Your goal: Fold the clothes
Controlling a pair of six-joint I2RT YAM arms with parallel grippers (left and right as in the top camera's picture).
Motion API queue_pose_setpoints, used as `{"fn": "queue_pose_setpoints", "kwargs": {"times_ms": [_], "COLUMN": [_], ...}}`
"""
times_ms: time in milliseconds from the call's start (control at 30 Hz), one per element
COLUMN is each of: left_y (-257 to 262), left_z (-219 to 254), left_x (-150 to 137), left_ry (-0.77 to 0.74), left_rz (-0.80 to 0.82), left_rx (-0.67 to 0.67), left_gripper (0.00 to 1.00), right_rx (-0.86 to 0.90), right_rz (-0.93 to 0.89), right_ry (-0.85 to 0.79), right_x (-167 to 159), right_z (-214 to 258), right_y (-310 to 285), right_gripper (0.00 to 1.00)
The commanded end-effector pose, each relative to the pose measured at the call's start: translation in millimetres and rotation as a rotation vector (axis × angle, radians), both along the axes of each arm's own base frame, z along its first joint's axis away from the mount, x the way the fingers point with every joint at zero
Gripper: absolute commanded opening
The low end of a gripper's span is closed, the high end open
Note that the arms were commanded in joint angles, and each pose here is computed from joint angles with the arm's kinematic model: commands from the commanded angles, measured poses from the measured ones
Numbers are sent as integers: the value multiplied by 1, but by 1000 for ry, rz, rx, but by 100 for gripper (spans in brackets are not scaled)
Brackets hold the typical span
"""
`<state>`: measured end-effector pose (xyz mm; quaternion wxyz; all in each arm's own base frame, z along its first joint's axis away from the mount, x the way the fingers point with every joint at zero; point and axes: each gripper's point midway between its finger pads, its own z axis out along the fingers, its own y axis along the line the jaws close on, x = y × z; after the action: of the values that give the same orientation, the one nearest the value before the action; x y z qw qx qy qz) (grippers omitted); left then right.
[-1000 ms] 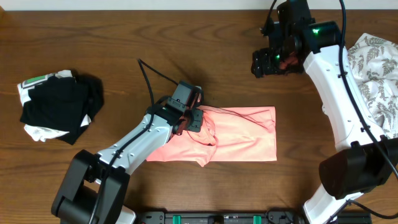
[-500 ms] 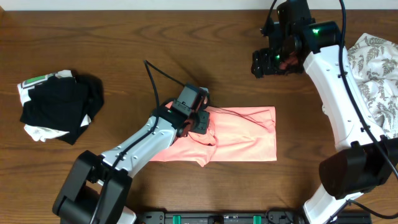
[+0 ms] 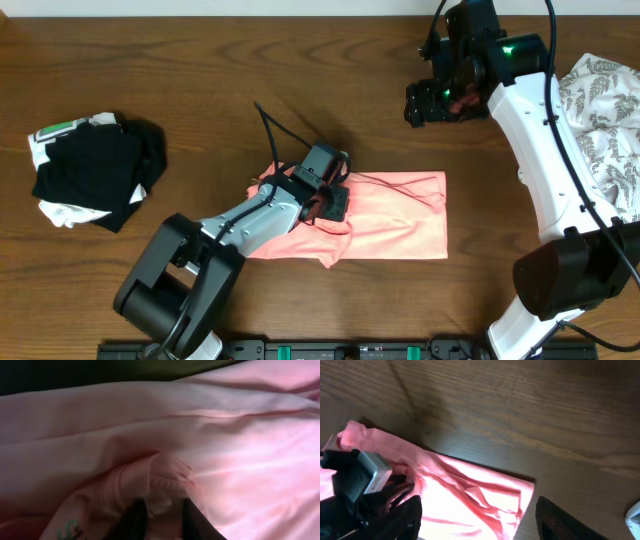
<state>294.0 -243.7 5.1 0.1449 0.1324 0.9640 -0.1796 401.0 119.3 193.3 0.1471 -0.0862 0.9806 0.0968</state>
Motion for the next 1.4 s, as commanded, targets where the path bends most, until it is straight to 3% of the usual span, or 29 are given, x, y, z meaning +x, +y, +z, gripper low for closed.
{"fn": "queue_pose_setpoints", "kwargs": {"times_ms": [0,333,500,767,1133,1367], "left_y": [-7,2,65,129,135,142], "left_z": [-8,88,116,75,-5,9], "left_x": [-12,11,18,9,15,30], "left_ry": [62,-151,-235,-75,91,57], "left_rz": [-24,-13,132,285,292,329], "left_rx": [-37,-136,7,148,227,206], "left_gripper": [25,31,31,30,31,33], "right_rx": [8,6,6,6,5,4], "right_rz": [-19,-20,-20,-20,-21,-20], "right_ry": [12,18,15,17,23,27], "right_x": [-2,-3,-3,-3,-4,-5], "right_z": [-1,-2,-2,-2,-2,-2], "right_y": [-2,-3,-3,-3,-3,-3], "right_gripper": [71,72,71,72,72,72]}}
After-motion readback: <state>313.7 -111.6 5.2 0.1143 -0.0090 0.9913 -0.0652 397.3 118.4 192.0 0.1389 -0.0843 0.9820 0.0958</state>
